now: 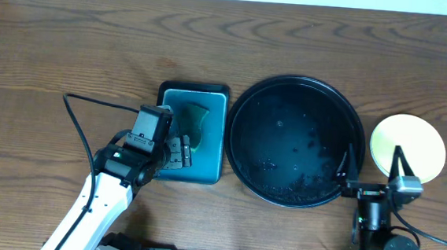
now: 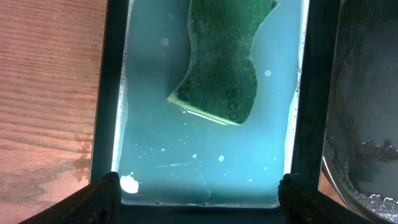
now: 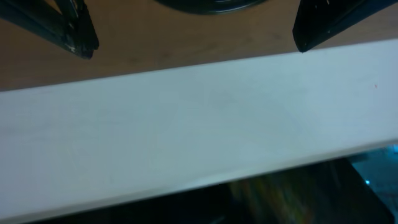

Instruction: Clean dirty plates on tray and stack at the side

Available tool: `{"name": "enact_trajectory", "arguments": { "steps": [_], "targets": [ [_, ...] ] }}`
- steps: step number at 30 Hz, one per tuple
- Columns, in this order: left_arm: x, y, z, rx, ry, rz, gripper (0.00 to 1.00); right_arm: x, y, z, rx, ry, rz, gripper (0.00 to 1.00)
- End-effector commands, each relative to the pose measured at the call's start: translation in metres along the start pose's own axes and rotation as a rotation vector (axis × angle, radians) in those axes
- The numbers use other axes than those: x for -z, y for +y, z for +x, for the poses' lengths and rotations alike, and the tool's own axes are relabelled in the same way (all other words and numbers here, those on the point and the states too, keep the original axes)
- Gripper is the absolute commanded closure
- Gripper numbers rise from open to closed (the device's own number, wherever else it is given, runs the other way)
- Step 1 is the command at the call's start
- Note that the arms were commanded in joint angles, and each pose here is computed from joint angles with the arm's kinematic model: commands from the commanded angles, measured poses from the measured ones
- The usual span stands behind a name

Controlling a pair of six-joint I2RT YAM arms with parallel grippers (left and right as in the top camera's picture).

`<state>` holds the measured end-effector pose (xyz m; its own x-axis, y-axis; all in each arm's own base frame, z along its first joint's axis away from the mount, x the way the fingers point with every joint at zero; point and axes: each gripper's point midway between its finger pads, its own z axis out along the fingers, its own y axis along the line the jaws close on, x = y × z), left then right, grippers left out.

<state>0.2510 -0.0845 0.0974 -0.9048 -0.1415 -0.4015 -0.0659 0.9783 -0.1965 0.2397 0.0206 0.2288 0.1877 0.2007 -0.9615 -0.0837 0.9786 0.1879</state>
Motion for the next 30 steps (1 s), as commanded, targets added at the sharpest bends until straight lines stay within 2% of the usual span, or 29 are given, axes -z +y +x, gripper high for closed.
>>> {"name": "enact_trajectory", "arguments": {
  "steps": [1,5,10,13,30],
  "targets": [
    [-0.002,0.003,0.002,-0.007,0.005,-0.013,0.18,0.0,-0.004,0.009,0.023,0.019,0.016,0.01],
    [-0.002,0.003,0.002,-0.007,0.005,-0.013,0.19,0.001,-0.007,0.026,0.04,0.089,0.027,0.01],
    [-0.002,0.003,0.002,-0.007,0.005,-0.013,0.19,0.009,-0.01,0.07,0.064,0.272,0.019,0.01],
    [-0.002,0.003,0.002,-0.007,0.005,-0.013,0.19,0.009,-0.008,0.07,0.109,0.271,0.004,0.01],
    [-0.002,0.003,0.002,-0.007,0.005,-0.013,0.18,0.009,-0.008,0.069,0.108,0.267,0.005,0.01]
  ]
}}
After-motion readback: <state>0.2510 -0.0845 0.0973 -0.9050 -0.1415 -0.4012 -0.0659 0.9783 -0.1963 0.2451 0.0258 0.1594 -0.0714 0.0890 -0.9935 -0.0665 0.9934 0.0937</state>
